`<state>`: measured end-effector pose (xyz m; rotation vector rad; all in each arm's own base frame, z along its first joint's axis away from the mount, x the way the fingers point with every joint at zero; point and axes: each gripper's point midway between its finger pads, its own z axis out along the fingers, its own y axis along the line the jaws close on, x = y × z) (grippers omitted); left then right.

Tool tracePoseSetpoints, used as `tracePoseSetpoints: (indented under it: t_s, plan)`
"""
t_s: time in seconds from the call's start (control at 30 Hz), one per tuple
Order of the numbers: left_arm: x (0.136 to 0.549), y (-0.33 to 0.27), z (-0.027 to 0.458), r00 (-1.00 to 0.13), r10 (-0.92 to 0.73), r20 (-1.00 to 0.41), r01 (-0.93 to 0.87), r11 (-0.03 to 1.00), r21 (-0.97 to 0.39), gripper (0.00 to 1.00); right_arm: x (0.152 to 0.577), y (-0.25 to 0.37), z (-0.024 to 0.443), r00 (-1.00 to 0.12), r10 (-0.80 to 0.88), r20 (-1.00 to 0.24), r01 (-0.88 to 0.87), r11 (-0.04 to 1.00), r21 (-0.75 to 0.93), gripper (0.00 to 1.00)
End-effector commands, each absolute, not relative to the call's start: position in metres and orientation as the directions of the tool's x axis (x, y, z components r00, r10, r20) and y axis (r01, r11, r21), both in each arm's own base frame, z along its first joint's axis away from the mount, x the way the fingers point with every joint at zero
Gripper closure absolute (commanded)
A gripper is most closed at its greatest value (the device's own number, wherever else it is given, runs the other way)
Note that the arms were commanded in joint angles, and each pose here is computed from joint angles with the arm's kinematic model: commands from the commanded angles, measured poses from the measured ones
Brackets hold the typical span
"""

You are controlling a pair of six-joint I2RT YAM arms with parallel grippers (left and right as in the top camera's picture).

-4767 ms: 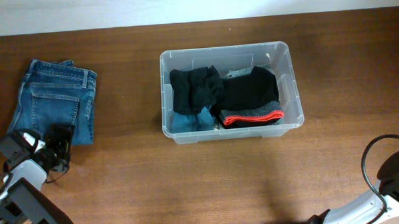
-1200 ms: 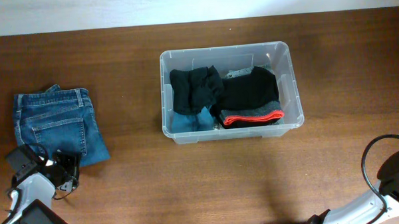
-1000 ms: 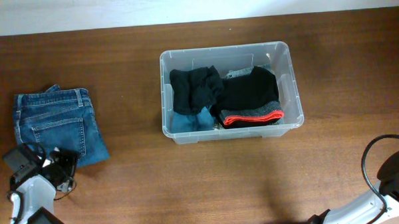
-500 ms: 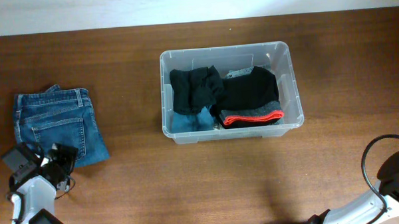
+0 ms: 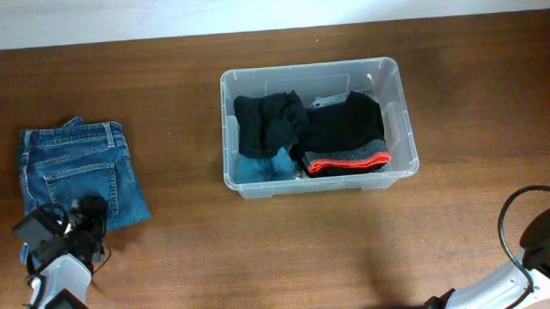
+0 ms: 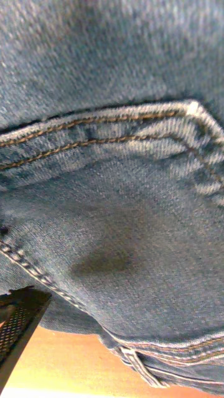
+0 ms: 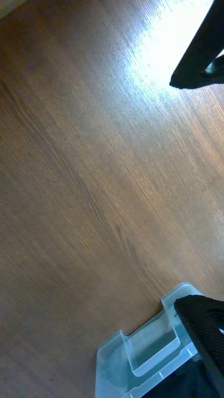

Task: Pack container
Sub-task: 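Close the left gripper on the lower edge of the dark-blue jeans, then lift the dark-blue jeans with the left gripper up and rightward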

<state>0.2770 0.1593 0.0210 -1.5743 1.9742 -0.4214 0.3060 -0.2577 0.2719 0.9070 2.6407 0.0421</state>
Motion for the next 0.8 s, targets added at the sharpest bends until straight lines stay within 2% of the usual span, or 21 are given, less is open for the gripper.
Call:
tracePoseSetpoints:
  t_s: [0.0,0.13,0.2,0.3,0.37,0.4,0.43,0.67,0.7,0.77]
  plan:
    - [0.271,0.151,0.012,-0.088,-0.982,-0.166,-0.798,0.169,-0.579,0.07,0.306,-0.258,0.272,-0.737,0.598,-0.316,0.588,0.797,0.136,0.02]
    - [0.271,0.152,0.012,-0.052,-0.988,-0.147,-0.801,0.129,-0.584,0.07,0.306,-0.258,0.272,-0.737,0.598,-0.316,0.588,0.797,0.136,0.02]
    - [0.276,0.156,0.016,-0.040,-0.986,-0.160,-0.787,0.130,-0.603,0.11,0.306,-0.258,0.272,-0.737,0.598,-0.316,0.588,0.797,0.136,0.02]
    - [0.285,0.163,0.025,-0.021,-0.981,-0.191,-0.757,0.140,-0.638,0.25,0.306,-0.258,0.272,-0.737,0.598,-0.316,0.588,0.797,0.136,0.02]
    - [0.290,0.166,0.030,-0.005,-0.980,-0.197,-0.740,0.136,-0.658,0.41,0.306,-0.258,0.272,-0.737,0.598,-0.316,0.588,0.797,0.136,0.02]
    - [0.290,0.166,0.030,-0.001,-0.981,-0.193,-0.739,0.131,-0.661,0.44,0.306,-0.258,0.272,-0.737,0.598,-0.316,0.588,0.797,0.136,0.02]
    - [0.291,0.167,0.031,0.006,-0.982,-0.189,-0.734,0.124,-0.667,0.54,0.306,-0.258,0.272,-0.737,0.598,-0.316,0.588,0.797,0.136,0.02]
    - [0.297,0.171,0.038,0.010,-0.977,-0.213,-0.712,0.142,-0.688,0.79,0.306,-0.258,0.272,-0.737,0.598,-0.316,0.588,0.797,0.136,0.02]
    - [0.301,0.171,0.043,0.005,-0.976,-0.220,-0.692,0.155,-0.705,0.87,0.306,-0.258,0.272,-0.737,0.598,-0.316,0.588,0.797,0.136,0.02]
    - [0.313,0.167,0.056,-0.024,-0.975,-0.222,-0.629,0.188,-0.755,0.95,0.306,-0.258,0.272,-0.737,0.598,-0.316,0.588,0.797,0.136,0.02]
